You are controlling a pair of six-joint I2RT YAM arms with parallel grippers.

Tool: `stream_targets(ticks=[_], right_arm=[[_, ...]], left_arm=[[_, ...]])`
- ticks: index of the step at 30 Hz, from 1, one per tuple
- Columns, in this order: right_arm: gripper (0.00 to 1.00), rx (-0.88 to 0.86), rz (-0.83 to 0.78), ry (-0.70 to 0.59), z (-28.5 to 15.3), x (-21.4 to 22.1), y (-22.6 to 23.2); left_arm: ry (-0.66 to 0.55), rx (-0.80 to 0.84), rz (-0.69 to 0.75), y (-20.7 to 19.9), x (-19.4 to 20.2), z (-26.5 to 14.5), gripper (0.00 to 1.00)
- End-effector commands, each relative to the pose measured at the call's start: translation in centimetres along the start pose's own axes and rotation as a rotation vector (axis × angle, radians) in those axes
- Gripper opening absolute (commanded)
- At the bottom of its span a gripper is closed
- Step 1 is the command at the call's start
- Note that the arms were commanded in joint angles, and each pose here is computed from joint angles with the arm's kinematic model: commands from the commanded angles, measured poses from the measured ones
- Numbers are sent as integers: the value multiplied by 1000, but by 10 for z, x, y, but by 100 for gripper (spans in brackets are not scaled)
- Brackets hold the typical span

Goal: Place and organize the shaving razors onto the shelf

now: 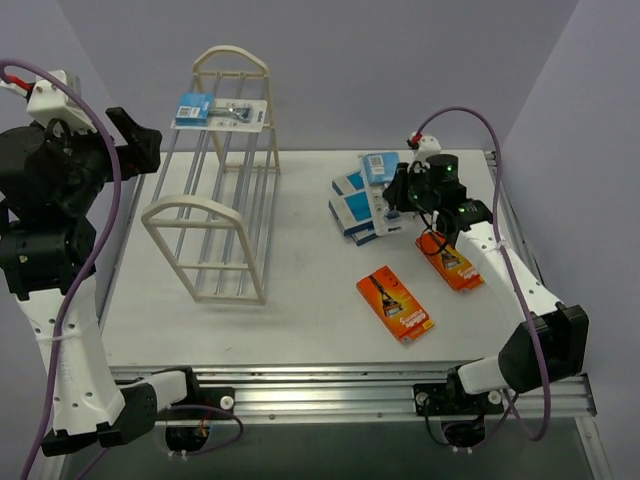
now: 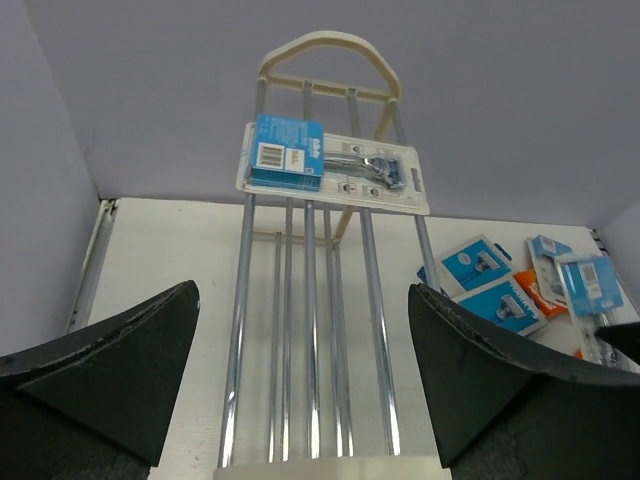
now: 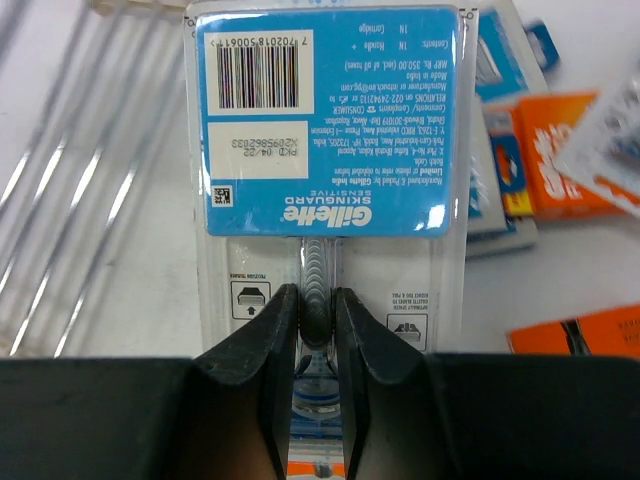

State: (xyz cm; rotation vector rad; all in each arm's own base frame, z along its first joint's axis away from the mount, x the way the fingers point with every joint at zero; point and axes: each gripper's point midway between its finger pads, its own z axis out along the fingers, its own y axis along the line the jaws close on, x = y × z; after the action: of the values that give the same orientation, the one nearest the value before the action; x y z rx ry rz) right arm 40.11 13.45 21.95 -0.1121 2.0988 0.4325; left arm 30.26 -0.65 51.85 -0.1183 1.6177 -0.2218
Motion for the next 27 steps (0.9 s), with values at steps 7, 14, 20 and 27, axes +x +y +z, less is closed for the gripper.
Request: stream_targets(ticks=[7,14,20,27], right_arm=[[0,-324,-387,-309,-73,-104,155],[0,-447,-530,-408,-123,-109,222],[0,-512,-570,-439,-146,-101,260],[0,-545,-592,-441,-151,-91,288]], left_arm=[[143,320,-132,-55,5,30,94],[221,447,-181,-81,16,42,94],[254,537,-198,-104,22,35,95],[297,650,-220,-134,32,22,96]])
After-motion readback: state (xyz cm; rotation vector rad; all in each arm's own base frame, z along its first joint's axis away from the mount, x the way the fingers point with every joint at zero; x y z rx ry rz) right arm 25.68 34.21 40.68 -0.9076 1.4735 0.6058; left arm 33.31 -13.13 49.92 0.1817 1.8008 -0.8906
